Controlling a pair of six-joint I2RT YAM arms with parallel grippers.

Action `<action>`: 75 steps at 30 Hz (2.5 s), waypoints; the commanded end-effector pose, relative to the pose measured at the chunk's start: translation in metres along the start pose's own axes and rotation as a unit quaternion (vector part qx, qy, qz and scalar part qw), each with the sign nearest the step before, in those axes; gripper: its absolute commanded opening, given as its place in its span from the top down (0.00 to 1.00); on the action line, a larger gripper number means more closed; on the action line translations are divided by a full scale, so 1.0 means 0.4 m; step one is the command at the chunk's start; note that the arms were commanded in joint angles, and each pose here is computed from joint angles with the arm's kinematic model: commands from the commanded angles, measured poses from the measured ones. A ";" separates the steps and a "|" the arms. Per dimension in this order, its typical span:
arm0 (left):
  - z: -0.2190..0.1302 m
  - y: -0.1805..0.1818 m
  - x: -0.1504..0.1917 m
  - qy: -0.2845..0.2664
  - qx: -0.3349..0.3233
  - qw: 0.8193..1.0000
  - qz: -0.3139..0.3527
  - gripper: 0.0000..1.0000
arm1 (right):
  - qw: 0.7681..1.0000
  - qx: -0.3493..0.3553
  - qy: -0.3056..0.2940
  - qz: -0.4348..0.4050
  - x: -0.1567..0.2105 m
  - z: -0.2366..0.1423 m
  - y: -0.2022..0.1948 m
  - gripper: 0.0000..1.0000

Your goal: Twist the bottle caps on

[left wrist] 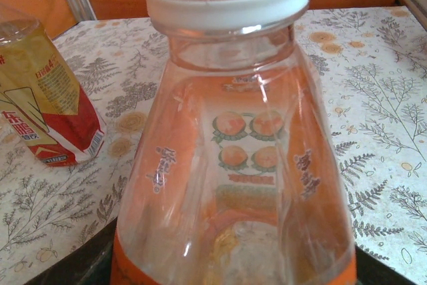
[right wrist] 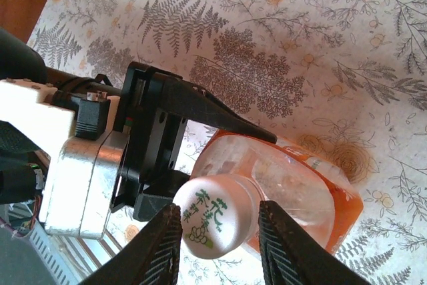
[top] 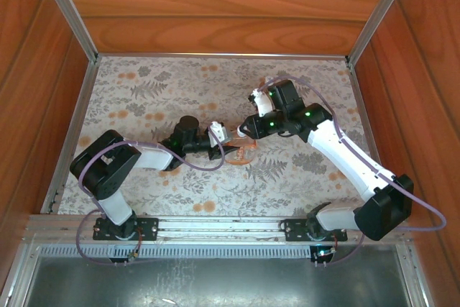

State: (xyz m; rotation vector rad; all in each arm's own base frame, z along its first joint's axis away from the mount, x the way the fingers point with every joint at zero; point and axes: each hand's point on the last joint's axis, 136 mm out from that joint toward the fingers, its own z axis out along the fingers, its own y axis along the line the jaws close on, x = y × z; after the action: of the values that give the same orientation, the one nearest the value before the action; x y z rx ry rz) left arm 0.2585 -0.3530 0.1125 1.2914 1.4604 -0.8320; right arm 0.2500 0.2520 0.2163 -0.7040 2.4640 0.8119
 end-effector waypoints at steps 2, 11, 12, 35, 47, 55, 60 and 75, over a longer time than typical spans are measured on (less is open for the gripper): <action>-0.012 -0.052 0.183 0.116 0.025 0.990 -0.082 0.46 | 1.000 -0.003 0.017 0.007 0.024 0.004 -0.003 0.64; -0.013 -0.052 0.183 0.116 0.025 0.989 -0.083 0.46 | 1.000 0.010 0.018 0.003 0.019 -0.011 -0.006 0.65; -0.013 -0.052 0.184 0.117 0.025 0.989 -0.083 0.46 | 1.000 0.010 0.014 0.001 0.015 -0.017 -0.003 0.63; -0.035 -0.169 0.134 0.082 0.157 0.982 -0.063 0.48 | 0.895 -0.087 0.046 -0.434 0.087 -0.182 0.123 0.28; -0.028 -0.176 0.144 0.089 0.171 0.978 -0.074 0.48 | 0.859 -0.120 0.105 -0.486 0.064 -0.118 0.123 0.38; -0.027 -0.181 0.140 0.086 0.179 0.977 -0.081 0.48 | 0.856 -0.131 0.123 -0.485 0.058 -0.070 0.110 0.43; -0.028 -0.181 0.140 0.086 0.178 0.977 -0.082 0.48 | 0.856 -0.138 0.133 -0.480 0.064 -0.053 0.104 0.45; -0.027 -0.180 0.140 0.089 0.178 0.976 -0.086 0.48 | 0.858 -0.138 0.155 -0.470 0.072 -0.020 0.084 0.56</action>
State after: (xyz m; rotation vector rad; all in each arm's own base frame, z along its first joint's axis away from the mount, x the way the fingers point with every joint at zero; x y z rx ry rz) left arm 0.2188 -0.3589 0.1129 1.4971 1.3412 -1.0253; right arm 0.2106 0.2590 0.2162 -2.0061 1.8808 0.6510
